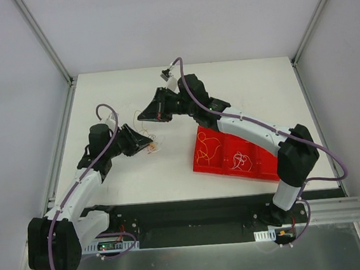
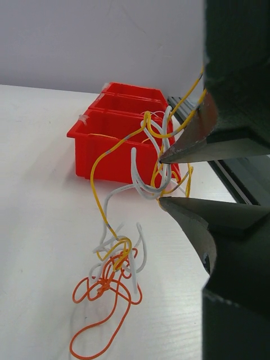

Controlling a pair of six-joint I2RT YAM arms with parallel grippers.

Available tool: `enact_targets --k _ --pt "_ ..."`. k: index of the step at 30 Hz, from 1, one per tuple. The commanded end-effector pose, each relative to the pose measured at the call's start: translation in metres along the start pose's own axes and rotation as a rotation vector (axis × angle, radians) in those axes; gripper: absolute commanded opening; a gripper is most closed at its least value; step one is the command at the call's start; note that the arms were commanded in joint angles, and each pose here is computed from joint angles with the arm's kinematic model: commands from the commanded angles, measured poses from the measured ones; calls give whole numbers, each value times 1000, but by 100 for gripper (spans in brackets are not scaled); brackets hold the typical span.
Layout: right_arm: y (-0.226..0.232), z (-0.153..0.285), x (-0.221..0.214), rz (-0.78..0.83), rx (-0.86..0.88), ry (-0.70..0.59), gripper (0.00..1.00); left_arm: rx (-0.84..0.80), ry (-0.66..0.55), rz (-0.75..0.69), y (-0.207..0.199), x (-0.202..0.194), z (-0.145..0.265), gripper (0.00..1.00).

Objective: Untangle the cables

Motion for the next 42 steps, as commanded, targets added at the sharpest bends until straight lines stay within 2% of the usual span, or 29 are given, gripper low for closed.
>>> enact_targets --k 1,4,7,10,14,16,21,23,25,28,31,36,39,42 --pt "35 4 9 40 107 -28 1 -15 -45 19 -7 10 -5 29" --pt "35 5 8 39 107 -31 0 -20 -59 22 -11 13 -6 26" --pt "35 6 7 41 111 -29 0 -19 -71 32 -13 16 -6 18" --pt "35 7 7 41 112 -32 0 -17 -85 29 -14 17 -4 26" --pt "35 8 5 39 116 -34 0 -14 -106 23 -14 19 -2 31" --pt "36 8 4 42 119 -34 0 -23 -105 4 -17 21 -2 30" --pt "41 8 2 43 129 -29 0 -18 -99 7 -16 21 -4 14" --pt "42 8 2 47 131 -28 0 -20 -98 -7 -17 20 -3 1" --pt "41 9 1 53 120 -32 0 -2 -105 -18 -13 19 0 0" --pt "43 18 9 76 98 -54 0 82 -139 -32 3 16 6 0" --pt "48 38 27 123 61 -123 0 246 -179 -8 35 12 16 0" --pt "70 82 79 163 76 -249 1 562 -263 170 101 5 54 0" --pt "91 100 105 178 109 -282 0 659 -346 291 127 2 73 0" --pt "121 114 120 218 163 -316 0 695 -371 358 133 -3 82 0"
Point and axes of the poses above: each gripper's point midway between its finger pads, its own z axis back along the fingers, its own y axis along the line the jaws close on, x = y × z, the point moved 3 cm from there along z, back along the fingers, and after that the axes turned 1 degree about -z, right-handed, at the moved point
